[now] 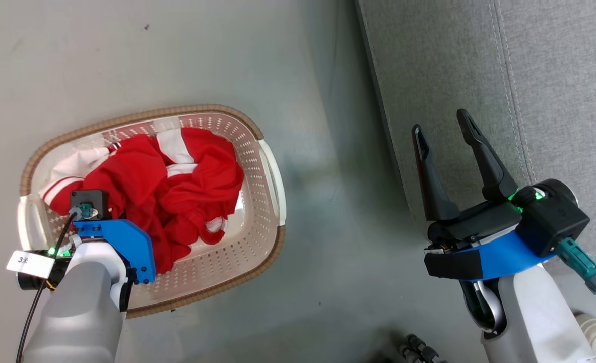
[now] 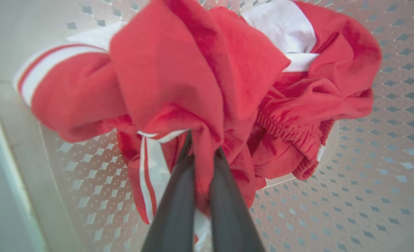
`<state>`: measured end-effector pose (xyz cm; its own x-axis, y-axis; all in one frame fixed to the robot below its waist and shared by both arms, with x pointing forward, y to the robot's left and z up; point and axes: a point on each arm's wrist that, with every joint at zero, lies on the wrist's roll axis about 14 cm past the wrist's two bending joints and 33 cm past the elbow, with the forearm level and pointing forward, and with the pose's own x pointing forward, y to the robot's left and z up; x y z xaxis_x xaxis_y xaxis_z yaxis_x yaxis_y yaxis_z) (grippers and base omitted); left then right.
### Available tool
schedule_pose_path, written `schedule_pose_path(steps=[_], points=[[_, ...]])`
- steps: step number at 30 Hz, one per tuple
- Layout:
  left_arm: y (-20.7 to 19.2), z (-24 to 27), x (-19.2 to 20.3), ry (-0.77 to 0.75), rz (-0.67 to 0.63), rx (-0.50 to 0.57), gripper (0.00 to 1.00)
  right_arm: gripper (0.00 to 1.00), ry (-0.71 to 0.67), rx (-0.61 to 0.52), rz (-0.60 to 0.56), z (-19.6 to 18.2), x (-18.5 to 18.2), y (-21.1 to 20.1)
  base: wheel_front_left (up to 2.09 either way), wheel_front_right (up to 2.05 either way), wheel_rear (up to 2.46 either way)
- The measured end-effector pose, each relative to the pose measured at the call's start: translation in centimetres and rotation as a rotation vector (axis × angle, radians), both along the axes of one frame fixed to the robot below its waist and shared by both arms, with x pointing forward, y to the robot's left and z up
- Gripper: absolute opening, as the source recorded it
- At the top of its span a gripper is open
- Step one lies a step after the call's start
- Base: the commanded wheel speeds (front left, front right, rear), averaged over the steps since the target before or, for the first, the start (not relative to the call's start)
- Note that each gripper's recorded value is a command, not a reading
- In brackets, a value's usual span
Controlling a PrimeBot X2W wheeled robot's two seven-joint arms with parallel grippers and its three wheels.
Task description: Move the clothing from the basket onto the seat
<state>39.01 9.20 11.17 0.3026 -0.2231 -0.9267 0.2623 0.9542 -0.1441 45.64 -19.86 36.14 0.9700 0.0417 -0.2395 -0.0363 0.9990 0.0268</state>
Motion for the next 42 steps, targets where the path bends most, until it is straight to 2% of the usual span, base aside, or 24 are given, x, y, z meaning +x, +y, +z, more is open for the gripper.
schedule_pose_path(steps=[8, 20, 28, 34, 42], points=[[-1.3, 2.9, 0.1, -0.054, 0.010, -0.057, 0.00, 1.00, -0.057, -0.003, 0.015, 2.4, 0.3, 0.5, 0.00, 0.00, 0.00], [-2.1, 10.6, 1.6, -0.276, 0.005, -0.138, 0.00, 1.00, -0.157, 0.006, 0.044, 7.3, -1.1, 1.8, 0.00, 0.00, 0.00], [-4.3, 18.1, 3.3, -0.488, -0.027, -0.220, 0.00, 1.00, -0.211, 0.013, 0.063, 10.1, -3.3, 2.8, 0.00, 0.00, 0.00], [-7.2, 24.5, 3.4, -0.628, -0.065, -0.337, 0.00, 1.00, -0.252, 0.021, 0.088, 12.0, -5.1, 3.9, 0.00, 0.00, 0.00], [-9.6, 32.2, 3.3, -0.814, -0.139, -0.416, 0.00, 1.00, -0.308, 0.032, 0.135, 14.5, -6.7, 5.6, 0.00, 0.00, 0.00]])
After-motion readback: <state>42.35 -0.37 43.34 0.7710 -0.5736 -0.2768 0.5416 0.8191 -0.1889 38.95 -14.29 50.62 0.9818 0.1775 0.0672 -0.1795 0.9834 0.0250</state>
